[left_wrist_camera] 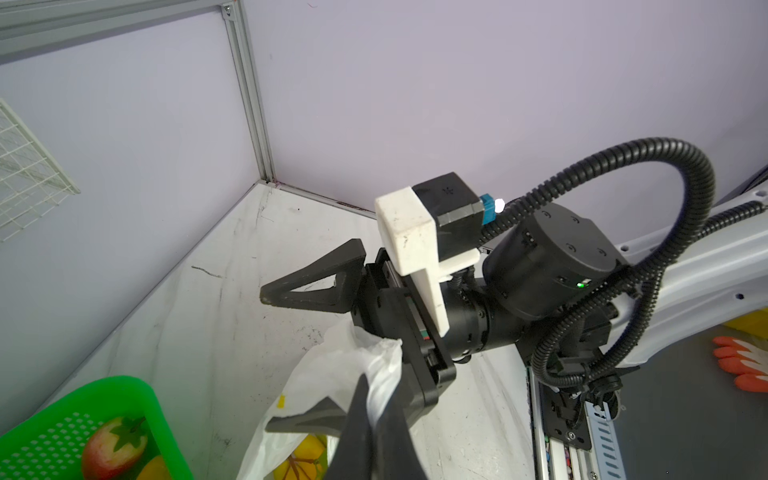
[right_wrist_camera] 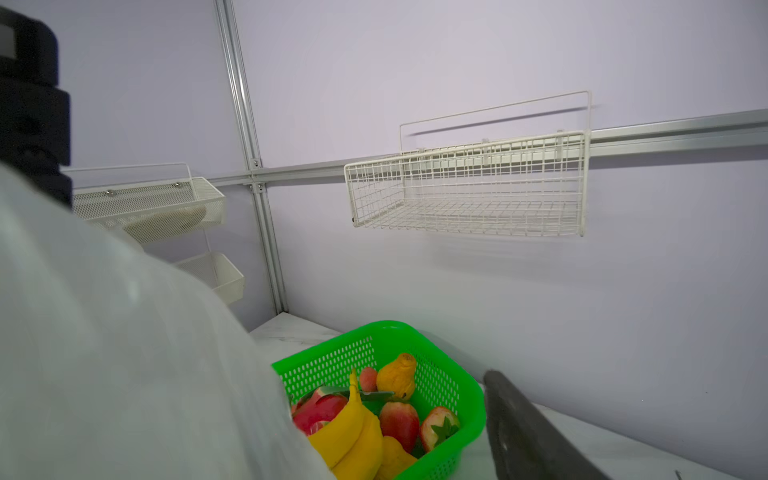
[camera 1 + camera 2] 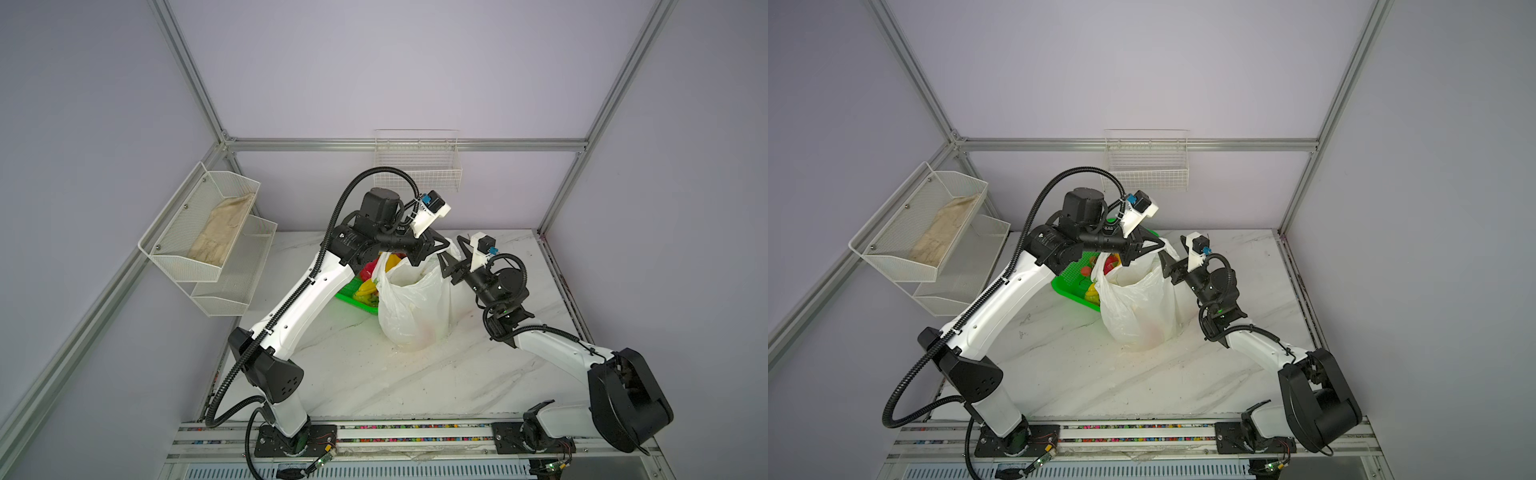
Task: Place the fake fruits into the plastic bag and tie a complex knot
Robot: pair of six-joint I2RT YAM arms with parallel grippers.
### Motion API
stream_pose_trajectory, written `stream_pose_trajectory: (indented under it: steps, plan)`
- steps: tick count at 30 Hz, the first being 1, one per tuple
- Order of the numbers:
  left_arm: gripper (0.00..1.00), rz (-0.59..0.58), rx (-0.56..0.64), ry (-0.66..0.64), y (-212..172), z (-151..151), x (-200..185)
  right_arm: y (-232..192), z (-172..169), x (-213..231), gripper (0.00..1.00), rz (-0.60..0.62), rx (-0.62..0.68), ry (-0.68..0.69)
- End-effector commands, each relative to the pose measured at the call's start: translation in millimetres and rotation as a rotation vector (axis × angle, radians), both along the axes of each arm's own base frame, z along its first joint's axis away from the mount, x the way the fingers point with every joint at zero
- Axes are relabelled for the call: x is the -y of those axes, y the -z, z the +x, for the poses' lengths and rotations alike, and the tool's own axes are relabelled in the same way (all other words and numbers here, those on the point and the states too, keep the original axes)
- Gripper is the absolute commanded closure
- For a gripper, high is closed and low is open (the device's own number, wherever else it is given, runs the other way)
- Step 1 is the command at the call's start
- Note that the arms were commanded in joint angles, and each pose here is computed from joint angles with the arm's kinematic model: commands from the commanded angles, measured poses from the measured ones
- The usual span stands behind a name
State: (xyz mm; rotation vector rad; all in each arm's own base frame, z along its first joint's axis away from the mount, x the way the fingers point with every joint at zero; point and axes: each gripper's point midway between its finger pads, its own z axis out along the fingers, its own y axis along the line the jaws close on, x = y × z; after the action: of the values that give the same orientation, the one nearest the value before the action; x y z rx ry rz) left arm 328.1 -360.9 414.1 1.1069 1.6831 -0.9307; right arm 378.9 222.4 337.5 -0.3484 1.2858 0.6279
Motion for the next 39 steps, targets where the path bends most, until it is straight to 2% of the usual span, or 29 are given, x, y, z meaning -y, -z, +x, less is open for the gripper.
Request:
stream_pose_trajectory:
  steps: [1, 4, 10, 12, 14, 16, 20, 24, 28, 29, 30, 31, 35, 37, 39]
  plan:
    - [1.0, -0.091, 0.042, 0.009, -46.0, -15.6, -8.2, -51.6, -20.0, -10.5, 0.22, 0.11, 0.175, -0.09]
    - [1.0, -0.09, 0.029, 0.009, -42.9, -13.4, -6.3, -54.6, -26.6, -19.7, 0.21, 0.101, 0.199, -0.128]
    - [1.0, -0.096, -0.001, 0.023, -39.7, -12.4, -1.8, -54.8, -0.9, -28.9, 0.21, 0.16, 0.129, -0.062]
    - [1.0, -0.094, -0.003, 0.017, -38.6, -11.3, -2.0, -40.5, 14.4, -28.6, 0.29, 0.156, 0.053, 0.006]
    - [1.0, -0.097, 0.004, 0.012, -40.6, -11.4, -4.2, -7.7, 35.6, -16.5, 0.41, 0.129, -0.082, 0.139]
    - [1.0, -0.101, 0.007, -0.014, -41.7, -7.1, -9.0, 25.5, 36.3, -2.7, 0.45, 0.078, -0.157, 0.219]
    - [1.0, -0.09, 0.001, -0.076, -30.3, 12.5, -16.9, 61.1, -0.9, 5.6, 0.49, 0.013, -0.143, 0.153]
    - [1.0, -0.073, -0.006, -0.059, -18.7, 20.1, -9.9, 56.8, -15.8, 6.1, 0.67, -0.022, -0.128, 0.116]
    - [1.0, -0.077, 0.004, -0.036, -20.2, 21.0, -5.8, 55.9, -15.3, 1.4, 0.87, -0.034, -0.157, 0.092]
    - [0.96, -0.072, 0.017, -0.052, -21.6, 22.1, -8.3, 56.5, -14.4, 1.7, 0.92, -0.026, -0.174, 0.091]
    - [0.8, -0.065, 0.031, -0.072, -22.5, 22.7, -11.7, 57.9, -12.7, 2.6, 0.95, -0.018, -0.194, 0.096]
    - [0.71, -0.055, 0.047, -0.109, -22.7, 24.5, -17.9, 60.2, -10.6, 4.2, 0.97, -0.005, -0.22, 0.103]
    - [0.42, -0.052, 0.133, -0.332, -20.8, 32.4, -58.4, 61.6, -12.9, 4.5, 0.99, 0.035, -0.266, 0.076]
    - [0.32, -0.071, 0.134, -0.482, -12.7, 42.2, -84.6, 59.7, -15.8, 4.2, 1.0, 0.048, -0.267, 0.061]
    - [0.27, -0.076, 0.099, -0.606, 2.3, 53.9, -106.0, 56.5, -17.5, 4.7, 1.0, 0.058, -0.263, 0.053]
